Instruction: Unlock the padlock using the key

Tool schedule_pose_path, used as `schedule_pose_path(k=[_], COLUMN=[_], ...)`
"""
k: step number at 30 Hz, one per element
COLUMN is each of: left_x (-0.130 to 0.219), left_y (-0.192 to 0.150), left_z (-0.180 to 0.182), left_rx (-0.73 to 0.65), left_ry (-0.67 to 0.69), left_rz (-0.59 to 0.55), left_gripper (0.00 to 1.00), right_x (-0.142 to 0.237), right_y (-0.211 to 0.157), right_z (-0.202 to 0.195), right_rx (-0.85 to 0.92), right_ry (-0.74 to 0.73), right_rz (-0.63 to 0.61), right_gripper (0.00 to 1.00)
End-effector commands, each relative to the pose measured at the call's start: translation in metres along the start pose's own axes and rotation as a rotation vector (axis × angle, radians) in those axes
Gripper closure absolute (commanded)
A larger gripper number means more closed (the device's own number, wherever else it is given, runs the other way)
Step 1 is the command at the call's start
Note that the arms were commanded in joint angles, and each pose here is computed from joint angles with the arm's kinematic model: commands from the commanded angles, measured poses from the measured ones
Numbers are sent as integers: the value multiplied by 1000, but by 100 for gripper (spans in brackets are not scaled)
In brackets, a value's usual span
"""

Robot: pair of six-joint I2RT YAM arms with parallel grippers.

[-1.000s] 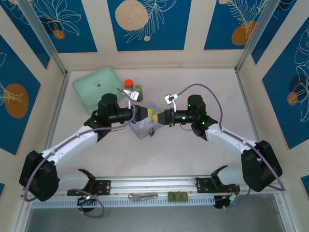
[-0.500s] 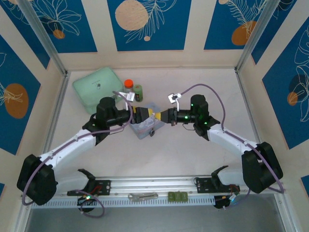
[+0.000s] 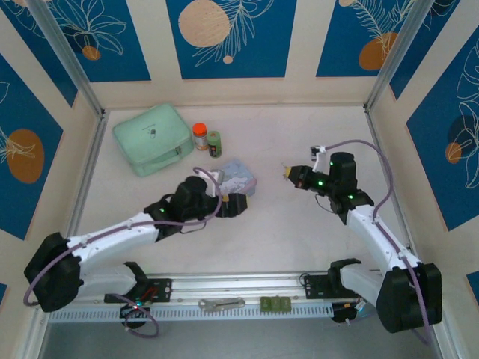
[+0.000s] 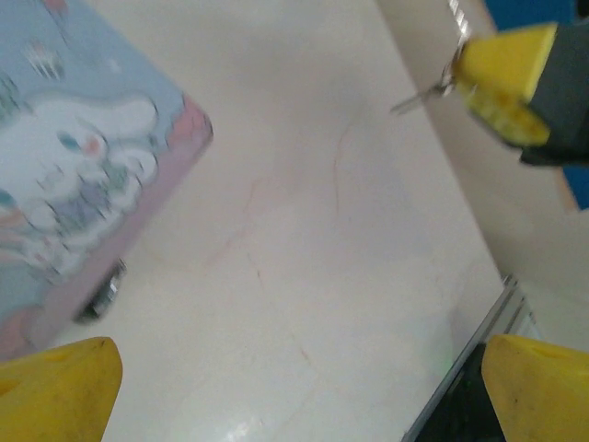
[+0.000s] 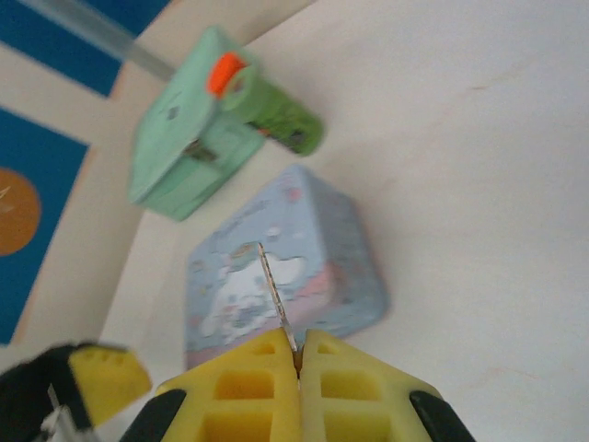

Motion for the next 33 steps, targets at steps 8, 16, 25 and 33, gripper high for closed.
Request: schedule_pose_path(k=[8, 16, 25, 33], left_x=[-38, -54, -59, -78], left_y=[-27, -9, 13, 5], left_z=[21, 46, 71, 78], left_rx=[125, 118, 26, 50], left_ry=[85, 216, 309, 250], left_rz=[-25, -112, -189, -197], left_gripper=[0, 0, 0, 17], right_x=[18, 11, 4, -10], right_y=[-9, -16, -18, -26], right_z=[-29, -18, -4, 5], right_rx=[-70, -32, -14, -4], right_ry=[-90, -53, 15, 35], right_rz=[-13, 17, 29, 62], right_gripper=[100, 100, 100, 100])
Point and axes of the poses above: each hand's point on the last joint's axis, 136 mm out from that joint toward the fingers, its own x axis back along the fingers, its own z axis along the line the jaws close on, y = z × x, the point moved 6 cm from there along x, back along the fingers, and after that the axes turned 7 degrees about x, right-handed, at the moved point
